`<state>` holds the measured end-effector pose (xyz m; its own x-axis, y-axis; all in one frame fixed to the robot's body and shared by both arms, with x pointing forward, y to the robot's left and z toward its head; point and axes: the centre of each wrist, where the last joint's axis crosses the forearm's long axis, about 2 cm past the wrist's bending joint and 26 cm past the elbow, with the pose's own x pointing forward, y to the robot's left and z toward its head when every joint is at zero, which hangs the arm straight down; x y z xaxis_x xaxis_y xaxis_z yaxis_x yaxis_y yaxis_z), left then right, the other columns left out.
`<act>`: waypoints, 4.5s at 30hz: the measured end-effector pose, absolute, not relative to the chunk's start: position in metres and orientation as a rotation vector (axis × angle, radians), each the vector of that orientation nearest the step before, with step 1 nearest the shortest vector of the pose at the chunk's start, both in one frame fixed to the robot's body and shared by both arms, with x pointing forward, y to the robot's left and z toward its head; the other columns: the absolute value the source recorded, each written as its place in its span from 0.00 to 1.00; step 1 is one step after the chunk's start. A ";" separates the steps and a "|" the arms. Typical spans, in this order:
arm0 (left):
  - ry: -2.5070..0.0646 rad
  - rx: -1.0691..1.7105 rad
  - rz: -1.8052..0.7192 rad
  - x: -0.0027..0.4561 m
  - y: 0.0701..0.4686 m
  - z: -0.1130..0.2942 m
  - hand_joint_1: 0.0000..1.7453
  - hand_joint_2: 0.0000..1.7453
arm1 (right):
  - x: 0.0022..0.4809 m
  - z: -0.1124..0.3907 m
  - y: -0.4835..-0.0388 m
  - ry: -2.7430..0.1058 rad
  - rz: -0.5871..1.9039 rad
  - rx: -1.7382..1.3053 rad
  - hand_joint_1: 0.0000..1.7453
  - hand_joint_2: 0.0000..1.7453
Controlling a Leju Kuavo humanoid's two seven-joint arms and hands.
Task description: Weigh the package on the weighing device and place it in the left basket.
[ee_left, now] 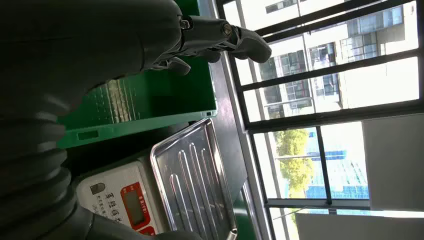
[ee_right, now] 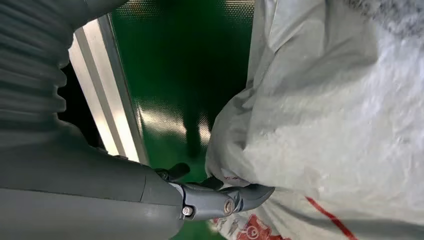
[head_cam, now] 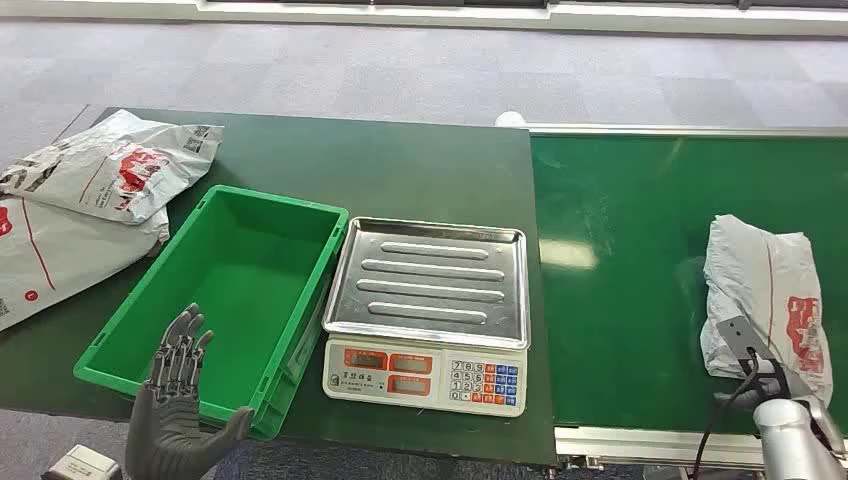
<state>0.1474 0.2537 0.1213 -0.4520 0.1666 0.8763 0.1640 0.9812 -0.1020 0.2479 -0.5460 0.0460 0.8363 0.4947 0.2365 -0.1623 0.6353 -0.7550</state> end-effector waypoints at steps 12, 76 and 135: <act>-2.064 -0.190 0.040 0.142 0.257 0.126 0.00 1.00 | 0.264 0.046 -0.538 -0.613 0.329 -0.891 1.00 1.00; -2.122 -0.127 0.081 0.149 0.233 0.132 0.00 1.00 | 0.349 0.176 -0.131 -1.622 0.609 -0.072 0.00 0.25; -1.694 0.296 -1.140 0.326 0.054 0.205 0.00 1.00 | 0.187 0.205 -0.279 -2.487 -0.387 -0.884 0.00 1.00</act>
